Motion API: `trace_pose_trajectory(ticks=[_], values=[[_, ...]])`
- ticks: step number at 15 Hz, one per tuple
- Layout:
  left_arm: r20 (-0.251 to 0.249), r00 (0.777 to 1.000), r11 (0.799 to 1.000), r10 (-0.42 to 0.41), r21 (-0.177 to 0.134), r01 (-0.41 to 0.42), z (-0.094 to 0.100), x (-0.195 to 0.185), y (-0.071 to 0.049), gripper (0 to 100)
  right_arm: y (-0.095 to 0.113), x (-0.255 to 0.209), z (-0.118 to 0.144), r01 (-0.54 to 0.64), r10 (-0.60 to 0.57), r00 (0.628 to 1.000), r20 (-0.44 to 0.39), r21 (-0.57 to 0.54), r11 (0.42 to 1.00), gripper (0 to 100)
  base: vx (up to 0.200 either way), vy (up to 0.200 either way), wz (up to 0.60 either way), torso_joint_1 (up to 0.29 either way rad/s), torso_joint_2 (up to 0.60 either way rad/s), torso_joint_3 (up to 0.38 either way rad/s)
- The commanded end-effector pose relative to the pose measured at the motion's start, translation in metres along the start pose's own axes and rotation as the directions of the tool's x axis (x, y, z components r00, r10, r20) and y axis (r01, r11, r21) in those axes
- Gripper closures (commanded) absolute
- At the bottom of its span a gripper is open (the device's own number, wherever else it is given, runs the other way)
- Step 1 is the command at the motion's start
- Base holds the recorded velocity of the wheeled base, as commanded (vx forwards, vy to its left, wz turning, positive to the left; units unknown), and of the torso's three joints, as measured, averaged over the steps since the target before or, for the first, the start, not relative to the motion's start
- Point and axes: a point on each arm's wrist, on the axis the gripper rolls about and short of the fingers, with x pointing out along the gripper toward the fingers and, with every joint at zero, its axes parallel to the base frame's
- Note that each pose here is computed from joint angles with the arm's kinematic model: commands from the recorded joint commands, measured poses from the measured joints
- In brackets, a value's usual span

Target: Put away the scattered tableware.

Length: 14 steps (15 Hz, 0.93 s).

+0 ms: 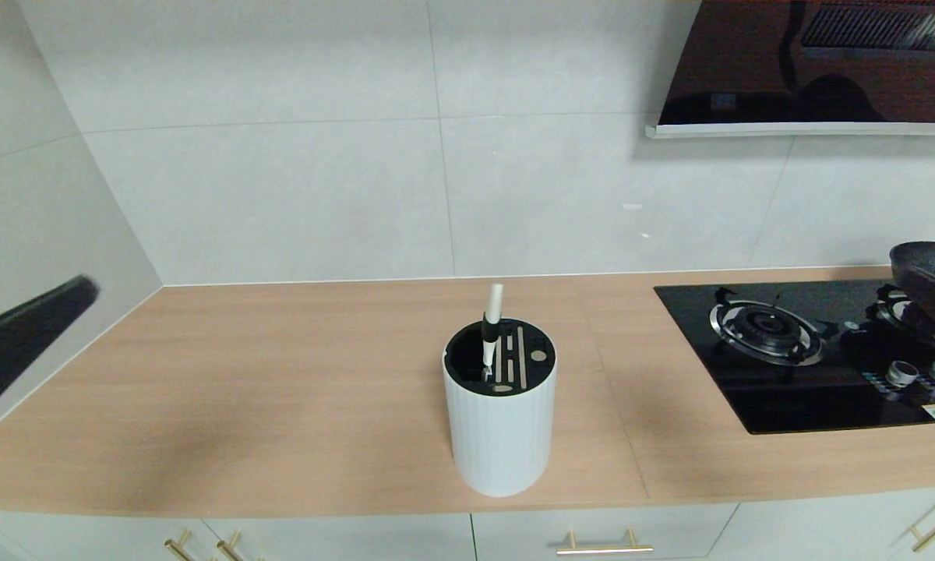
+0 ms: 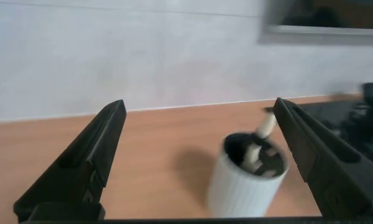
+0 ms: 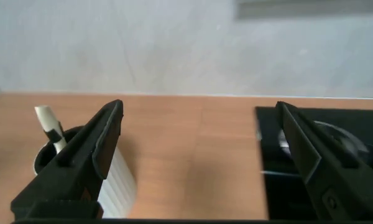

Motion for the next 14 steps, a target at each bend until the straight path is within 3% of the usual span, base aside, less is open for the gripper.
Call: trace_pose_trajectory(ticks=[1,2,3,5,7,9,10,12,13,14], values=[[0.113,0.993,0.999,0.038,-0.009,-0.037,0.003,-0.082,0.012,0,-0.022,-0.071,-0.005,0.088,-0.089,0.989,0.116,0.009,0.996,0,0.000,0.000,0.00,0.000,0.00,0.000],[0.083,0.994,0.997,0.075,0.000,-0.075,-0.012,-0.123,0.016,0,-0.029,-0.117,-0.010,0.136,-0.136,0.982,0.135,0.004,0.991,0,0.000,0.000,0.00,0.000,0.00,0.000],[0.090,0.990,0.994,0.111,0.005,-0.112,-0.019,-0.134,0.016,0,-0.031,-0.136,-0.016,0.156,-0.155,0.979,0.134,-0.002,0.988,0,0.000,0.000,0.00,0.000,0.00,0.000],[0.124,0.978,0.986,0.165,0.010,-0.167,-0.030,-0.150,0.013,0,-0.032,-0.162,-0.030,0.202,-0.199,0.972,0.123,-0.013,0.979,0,0.000,0.000,0.00,0.000,0.00,0.000],[0.103,0.967,0.971,0.234,0.028,-0.238,-0.042,-0.148,0.012,0,-0.031,-0.161,-0.036,0.252,-0.248,0.963,0.109,-0.026,0.967,0,0.000,0.000,0.00,0.000,0.00,0.000],[0.099,0.923,0.926,0.372,0.032,-0.376,-0.049,-0.145,0.012,0,-0.029,-0.158,-0.045,0.298,-0.294,0.952,0.086,-0.042,0.953,0,0.000,0.000,0.00,0.000,0.00,0.000],[0.139,0.895,0.899,0.425,0.049,-0.435,-0.055,-0.152,0.006,0,-0.027,-0.160,-0.058,0.322,-0.317,0.945,0.076,-0.064,0.944,0,0.000,0.000,0.00,0.000,0.00,0.000],[0.127,0.917,0.911,0.378,0.122,-0.393,-0.072,-0.153,0.005,0,-0.026,-0.163,-0.076,0.293,-0.289,0.955,0.064,-0.083,0.952,0,0.000,0.000,0.00,0.000,0.00,0.000],[0.111,0.905,0.895,0.411,0.140,-0.423,-0.080,-0.149,0.008,0,-0.028,-0.161,-0.087,0.294,-0.292,0.956,0.035,-0.088,0.952,0,0.000,0.000,0.00,0.000,0.00,0.000],[0.087,0.906,0.894,0.415,0.146,-0.423,-0.087,-0.146,0.010,0,-0.029,-0.159,-0.095,0.290,-0.291,0.957,0.009,-0.092,0.952,0,0.000,0.000,0.00,0.000,0.00,0.000]])
